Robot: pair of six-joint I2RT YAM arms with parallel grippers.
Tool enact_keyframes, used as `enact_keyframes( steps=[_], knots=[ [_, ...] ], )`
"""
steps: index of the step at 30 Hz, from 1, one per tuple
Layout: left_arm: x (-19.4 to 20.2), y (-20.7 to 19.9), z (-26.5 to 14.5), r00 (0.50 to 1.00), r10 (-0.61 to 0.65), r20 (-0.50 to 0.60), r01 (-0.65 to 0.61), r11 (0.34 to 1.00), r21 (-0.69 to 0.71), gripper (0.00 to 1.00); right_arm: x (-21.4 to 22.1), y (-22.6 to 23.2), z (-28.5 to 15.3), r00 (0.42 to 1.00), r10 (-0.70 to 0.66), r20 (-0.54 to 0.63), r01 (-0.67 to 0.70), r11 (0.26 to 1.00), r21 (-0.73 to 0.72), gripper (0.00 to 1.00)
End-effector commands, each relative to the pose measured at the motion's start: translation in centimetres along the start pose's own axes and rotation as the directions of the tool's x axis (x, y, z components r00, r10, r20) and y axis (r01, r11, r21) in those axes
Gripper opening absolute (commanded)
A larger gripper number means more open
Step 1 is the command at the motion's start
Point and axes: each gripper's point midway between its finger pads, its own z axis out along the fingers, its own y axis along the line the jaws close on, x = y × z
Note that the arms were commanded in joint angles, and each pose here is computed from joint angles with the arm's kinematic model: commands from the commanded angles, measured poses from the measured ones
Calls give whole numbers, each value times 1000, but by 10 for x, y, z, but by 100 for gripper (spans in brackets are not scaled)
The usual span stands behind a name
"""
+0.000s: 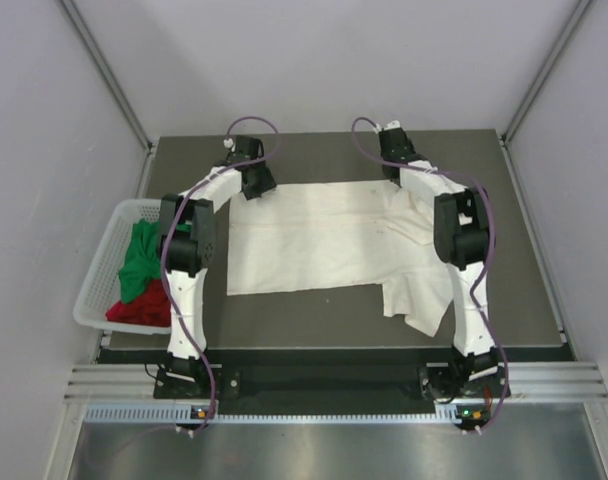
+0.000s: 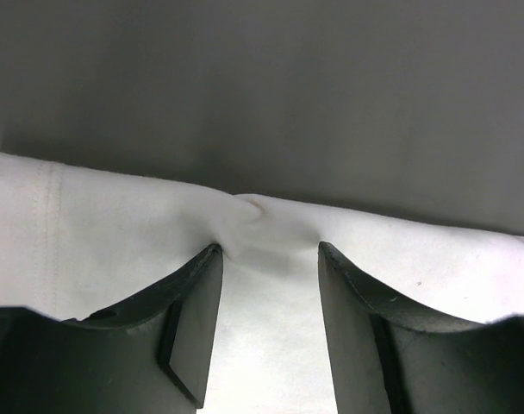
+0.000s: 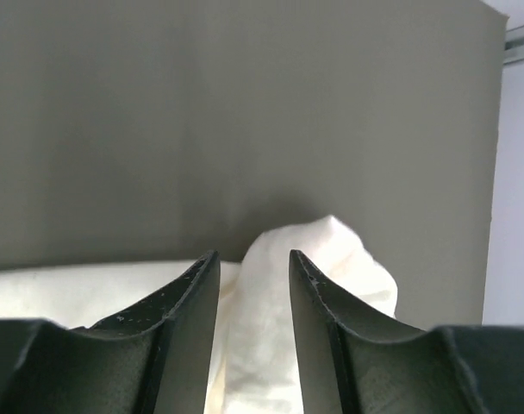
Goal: Fold and stack the t-shirts
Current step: Fold the tshirt
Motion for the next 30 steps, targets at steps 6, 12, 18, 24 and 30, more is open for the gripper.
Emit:
enact_keyframes(
  steps=[6, 12, 18, 24, 30],
  knots=[
    [20, 21, 7, 999, -21, -41, 19, 998, -58, 53, -16, -47, 9, 998, 59, 2, -58, 983, 173, 0],
    [26, 29, 12, 998, -32, -55, 27, 996, -87, 53, -13, -105, 2, 974, 223, 34, -225, 949, 222, 0],
    [23, 21, 10, 998, -32, -53, 29, 999, -43, 53, -34, -108, -19, 938, 335, 93, -338, 941, 20, 0],
    [-1, -19, -18, 999, -17, -28, 20, 993, 119, 55, -52, -77, -44, 951, 284, 119, -271, 956, -115, 30],
    [-32, -36, -55, 999, 4, 52, -12, 986, 166, 59, -57, -49, -62, 970, 186, 154, -146, 960, -239, 40]
  ],
)
